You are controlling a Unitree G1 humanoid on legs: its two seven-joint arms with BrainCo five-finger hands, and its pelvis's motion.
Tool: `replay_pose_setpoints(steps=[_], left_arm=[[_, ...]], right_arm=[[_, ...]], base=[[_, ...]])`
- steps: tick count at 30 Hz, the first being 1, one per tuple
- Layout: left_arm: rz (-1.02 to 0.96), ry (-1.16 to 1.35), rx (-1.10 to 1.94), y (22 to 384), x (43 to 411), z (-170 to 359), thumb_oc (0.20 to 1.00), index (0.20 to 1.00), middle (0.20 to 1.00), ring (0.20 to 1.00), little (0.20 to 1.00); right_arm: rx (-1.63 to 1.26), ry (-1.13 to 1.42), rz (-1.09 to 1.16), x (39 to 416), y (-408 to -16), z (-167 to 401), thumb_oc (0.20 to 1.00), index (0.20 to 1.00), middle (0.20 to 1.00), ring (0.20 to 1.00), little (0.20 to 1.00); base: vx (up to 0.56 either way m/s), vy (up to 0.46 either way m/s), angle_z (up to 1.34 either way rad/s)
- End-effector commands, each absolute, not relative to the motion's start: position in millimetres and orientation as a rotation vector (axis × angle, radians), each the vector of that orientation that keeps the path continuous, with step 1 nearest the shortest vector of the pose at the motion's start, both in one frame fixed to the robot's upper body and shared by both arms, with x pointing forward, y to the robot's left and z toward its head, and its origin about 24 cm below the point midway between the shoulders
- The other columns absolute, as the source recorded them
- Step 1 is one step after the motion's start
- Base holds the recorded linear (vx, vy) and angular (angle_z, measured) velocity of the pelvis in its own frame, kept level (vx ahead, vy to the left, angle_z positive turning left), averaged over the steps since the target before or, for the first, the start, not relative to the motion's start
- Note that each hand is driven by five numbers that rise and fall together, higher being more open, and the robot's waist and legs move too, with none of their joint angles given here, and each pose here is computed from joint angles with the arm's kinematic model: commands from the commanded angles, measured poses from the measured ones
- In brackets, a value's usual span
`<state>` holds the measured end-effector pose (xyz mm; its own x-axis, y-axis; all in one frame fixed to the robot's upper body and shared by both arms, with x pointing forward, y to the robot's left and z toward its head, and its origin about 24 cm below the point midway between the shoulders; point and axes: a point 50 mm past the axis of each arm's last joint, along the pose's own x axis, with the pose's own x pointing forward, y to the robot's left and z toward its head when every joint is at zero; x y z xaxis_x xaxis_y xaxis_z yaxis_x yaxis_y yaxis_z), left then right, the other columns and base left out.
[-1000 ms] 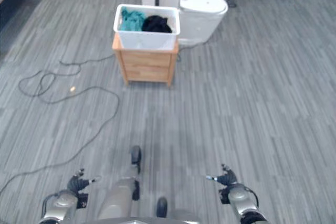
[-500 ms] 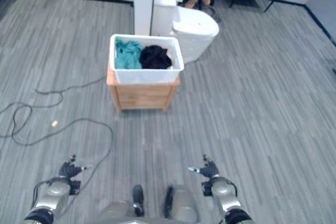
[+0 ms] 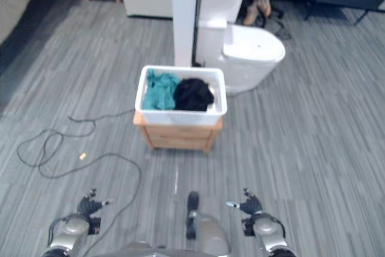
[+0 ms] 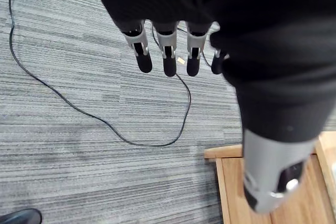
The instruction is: Grab the laundry basket,head to the washer,open it,put in the laundry and shut it.
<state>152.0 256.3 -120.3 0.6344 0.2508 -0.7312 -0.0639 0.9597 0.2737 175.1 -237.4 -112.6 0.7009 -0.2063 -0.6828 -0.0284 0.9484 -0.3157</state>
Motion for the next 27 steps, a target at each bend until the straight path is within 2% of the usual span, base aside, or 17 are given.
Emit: replay_pose_setpoints(steps=[1, 8, 15, 20, 27], left_arm=[[0.166, 0.787, 0.267, 261.9, 169.9, -107.5, 1.0, 1.0, 1.0, 1.0, 1.0], [0.173, 0.808, 0.28, 263.0, 165.9, -110.7, 1.0, 1.0, 1.0, 1.0, 1.0], [0.228, 0.824, 0.312, 281.2, 157.3, -108.2, 1.0, 1.0, 1.0, 1.0, 1.0], [0.287, 0.729, 0.325, 297.6, 172.8, -88.7, 1.0, 1.0, 1.0, 1.0, 1.0], [0.311, 0.564, 0.31, 298.6, 199.9, -61.1, 1.0, 1.0, 1.0, 1.0, 1.0]], right_arm=[[-0.323, 0.7, -0.144, 193.4, -252.6, -94.9, 1.0, 1.0, 1.0, 1.0, 1.0], [-0.342, 0.706, -0.167, 192.4, -256.8, -95.3, 1.0, 1.0, 1.0, 1.0, 1.0], [-0.347, 0.692, -0.133, 195.4, -246.9, -95.0, 1.0, 1.0, 1.0, 1.0, 1.0], [-0.354, 0.611, -0.11, 212.2, -240.2, -81.7, 1.0, 1.0, 1.0, 1.0, 1.0], [-0.412, 0.522, -0.124, 231.4, -246.8, -61.4, 1.0, 1.0, 1.0, 1.0, 1.0]], base=[[0.1, -0.016, -0.26], [0.18, 0.103, -0.3], [0.13, 0.204, -0.29], [0.07, 0.093, -0.25], [0.14, -0.041, -0.03]])
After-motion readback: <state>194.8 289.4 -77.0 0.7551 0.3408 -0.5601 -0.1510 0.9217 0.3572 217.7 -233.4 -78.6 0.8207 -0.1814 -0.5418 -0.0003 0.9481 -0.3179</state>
